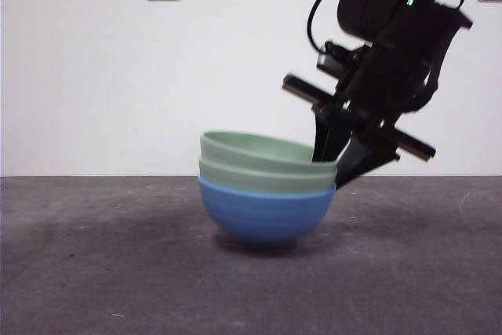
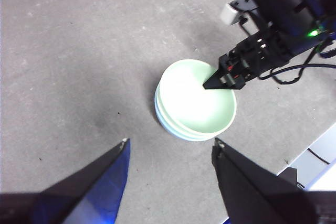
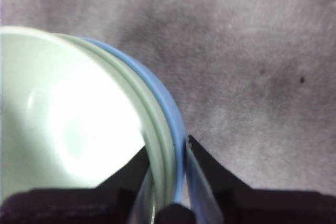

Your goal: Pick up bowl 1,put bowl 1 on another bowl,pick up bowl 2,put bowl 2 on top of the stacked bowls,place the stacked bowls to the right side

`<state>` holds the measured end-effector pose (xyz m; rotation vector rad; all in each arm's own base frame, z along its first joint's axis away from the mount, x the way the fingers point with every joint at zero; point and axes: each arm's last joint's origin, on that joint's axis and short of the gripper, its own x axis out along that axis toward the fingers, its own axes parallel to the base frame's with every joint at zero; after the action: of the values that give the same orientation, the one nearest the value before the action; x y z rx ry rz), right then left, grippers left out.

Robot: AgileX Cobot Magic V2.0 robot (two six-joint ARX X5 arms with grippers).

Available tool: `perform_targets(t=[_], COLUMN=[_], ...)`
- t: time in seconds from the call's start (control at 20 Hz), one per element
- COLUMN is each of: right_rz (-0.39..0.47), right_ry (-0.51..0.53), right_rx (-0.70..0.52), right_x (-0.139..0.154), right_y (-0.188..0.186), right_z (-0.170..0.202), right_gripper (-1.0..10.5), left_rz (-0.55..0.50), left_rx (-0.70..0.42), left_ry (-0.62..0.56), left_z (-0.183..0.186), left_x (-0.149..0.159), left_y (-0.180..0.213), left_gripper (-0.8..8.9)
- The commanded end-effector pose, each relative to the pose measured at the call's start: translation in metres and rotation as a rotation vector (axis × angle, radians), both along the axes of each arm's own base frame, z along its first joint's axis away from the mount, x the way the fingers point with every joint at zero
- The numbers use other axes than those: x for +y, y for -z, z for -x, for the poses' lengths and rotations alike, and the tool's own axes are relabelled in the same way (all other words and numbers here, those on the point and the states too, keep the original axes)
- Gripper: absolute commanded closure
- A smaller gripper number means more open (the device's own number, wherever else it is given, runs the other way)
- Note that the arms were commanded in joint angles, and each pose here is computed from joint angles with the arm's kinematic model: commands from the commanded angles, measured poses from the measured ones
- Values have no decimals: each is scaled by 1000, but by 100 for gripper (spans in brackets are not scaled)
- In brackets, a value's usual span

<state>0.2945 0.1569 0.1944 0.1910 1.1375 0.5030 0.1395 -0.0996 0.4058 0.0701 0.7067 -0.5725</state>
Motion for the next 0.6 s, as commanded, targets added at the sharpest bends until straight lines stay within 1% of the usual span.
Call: perform_targets(t=[0.05, 0.2, 0.4, 0.6], right_rz=[-24, -20, 32, 50], right_ry=[25, 110, 223, 295], right_rx=[-78, -99, -102, -92], right_x=[-13, -44, -87, -115], right_y=[-19, -27, -25, -21], right_z=[-2, -11, -22, -28], right_gripper=[958, 958, 958, 958], left_rz=[-5, -5, -4, -4], left_rx=[-11, -11, -11, -11], left_ry=[8, 8, 8, 7], left_z=[0, 0, 0, 0], left_x=[0, 0, 0, 0], left_y=[0, 0, 0, 0], left_gripper=[549, 549, 549, 562])
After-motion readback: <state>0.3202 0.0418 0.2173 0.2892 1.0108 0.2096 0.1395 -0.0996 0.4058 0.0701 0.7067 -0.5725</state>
